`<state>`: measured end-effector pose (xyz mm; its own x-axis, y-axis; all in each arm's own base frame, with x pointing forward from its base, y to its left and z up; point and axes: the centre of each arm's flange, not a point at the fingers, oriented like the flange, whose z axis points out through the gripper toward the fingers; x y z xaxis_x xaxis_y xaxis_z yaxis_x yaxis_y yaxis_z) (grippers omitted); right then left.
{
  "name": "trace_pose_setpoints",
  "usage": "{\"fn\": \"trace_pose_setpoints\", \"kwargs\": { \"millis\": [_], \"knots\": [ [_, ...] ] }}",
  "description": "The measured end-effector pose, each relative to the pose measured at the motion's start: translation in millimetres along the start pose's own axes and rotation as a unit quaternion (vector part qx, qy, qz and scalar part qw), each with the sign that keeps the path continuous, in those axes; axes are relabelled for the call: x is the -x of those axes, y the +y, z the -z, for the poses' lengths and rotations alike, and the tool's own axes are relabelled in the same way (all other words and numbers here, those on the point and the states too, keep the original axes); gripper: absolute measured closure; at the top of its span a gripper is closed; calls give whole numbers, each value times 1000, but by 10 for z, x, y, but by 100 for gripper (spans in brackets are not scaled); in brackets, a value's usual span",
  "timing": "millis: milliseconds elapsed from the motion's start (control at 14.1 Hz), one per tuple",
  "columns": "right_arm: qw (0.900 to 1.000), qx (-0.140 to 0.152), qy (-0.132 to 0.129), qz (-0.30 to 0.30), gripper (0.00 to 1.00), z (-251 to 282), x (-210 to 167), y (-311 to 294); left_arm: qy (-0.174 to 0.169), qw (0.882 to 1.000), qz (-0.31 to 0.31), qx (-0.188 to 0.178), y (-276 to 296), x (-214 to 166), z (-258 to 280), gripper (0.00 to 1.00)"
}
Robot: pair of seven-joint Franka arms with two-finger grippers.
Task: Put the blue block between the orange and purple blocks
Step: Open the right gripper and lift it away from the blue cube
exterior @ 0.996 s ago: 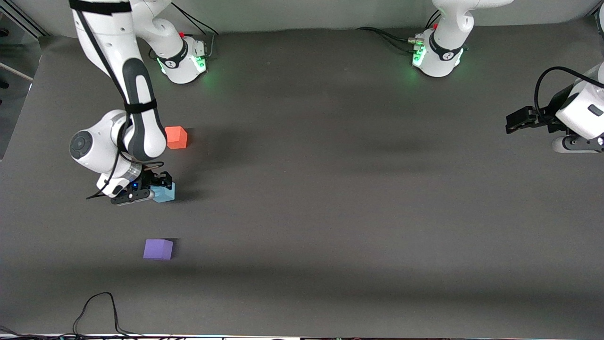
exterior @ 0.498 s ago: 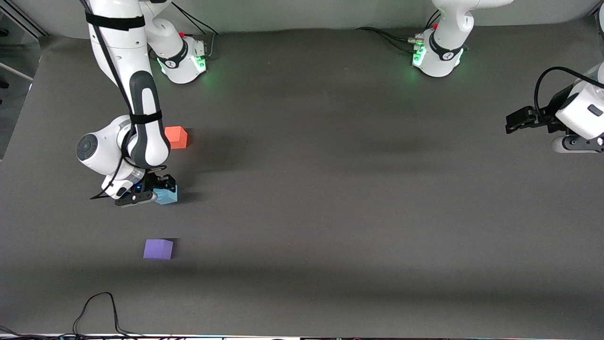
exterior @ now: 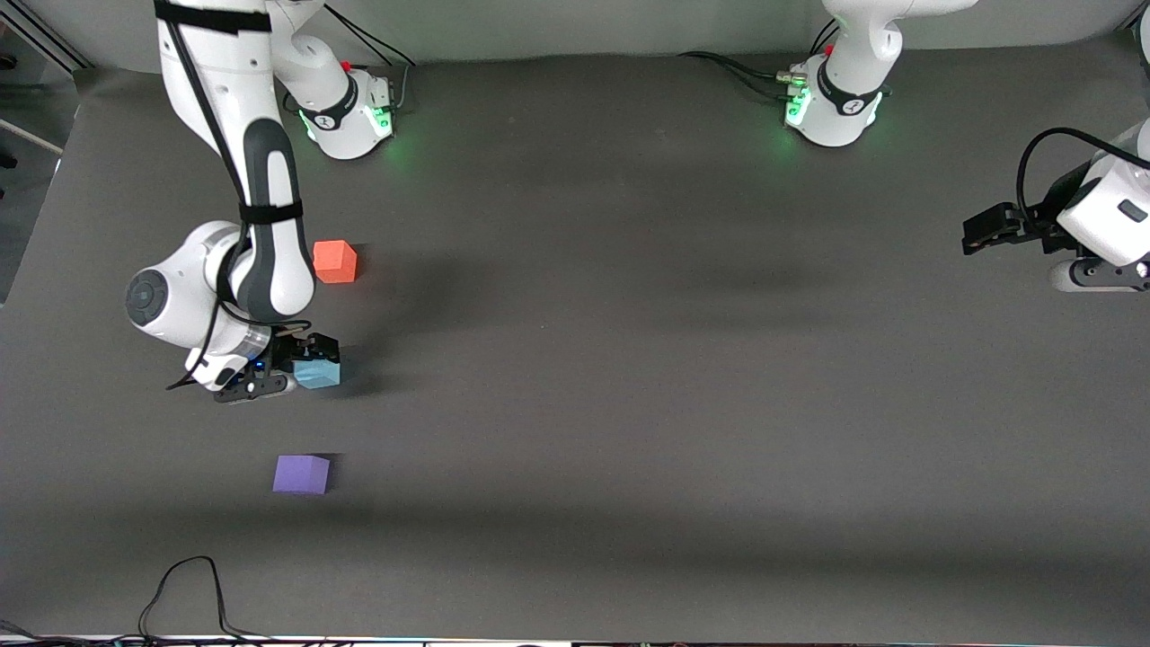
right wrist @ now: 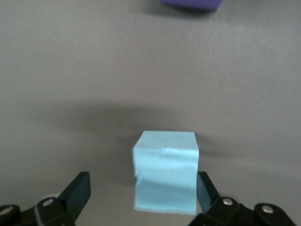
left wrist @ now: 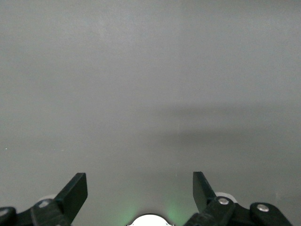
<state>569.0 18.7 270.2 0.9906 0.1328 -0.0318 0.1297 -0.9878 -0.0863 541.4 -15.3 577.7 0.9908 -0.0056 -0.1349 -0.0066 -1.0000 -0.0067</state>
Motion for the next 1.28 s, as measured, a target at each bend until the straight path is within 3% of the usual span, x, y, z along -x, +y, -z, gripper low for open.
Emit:
{"fn": "trace_pose_setpoints", "kwargs": {
  "millis": [142,356,569,925,1281],
  "knots": [
    [1000,0,2,9,0,672,-82,-203,0,1000,0,0,2,-1,-2,0],
    [1000,-23,2,20,0,1751,-129,-375,0,1000,0,0,4,-1,-2,0],
    [999,-31,0,22,0,2527,-115,-419,0,1000,0,0,4,-2,-3,0],
    [999,-23,12,46,0,3382,-18,-664,0,1000,0,0,6,-2,-3,0],
    [998,-26,-13,59,0,3787,118,-764,0,1000,-1,0,6,-2,-3,0]
  ]
}}
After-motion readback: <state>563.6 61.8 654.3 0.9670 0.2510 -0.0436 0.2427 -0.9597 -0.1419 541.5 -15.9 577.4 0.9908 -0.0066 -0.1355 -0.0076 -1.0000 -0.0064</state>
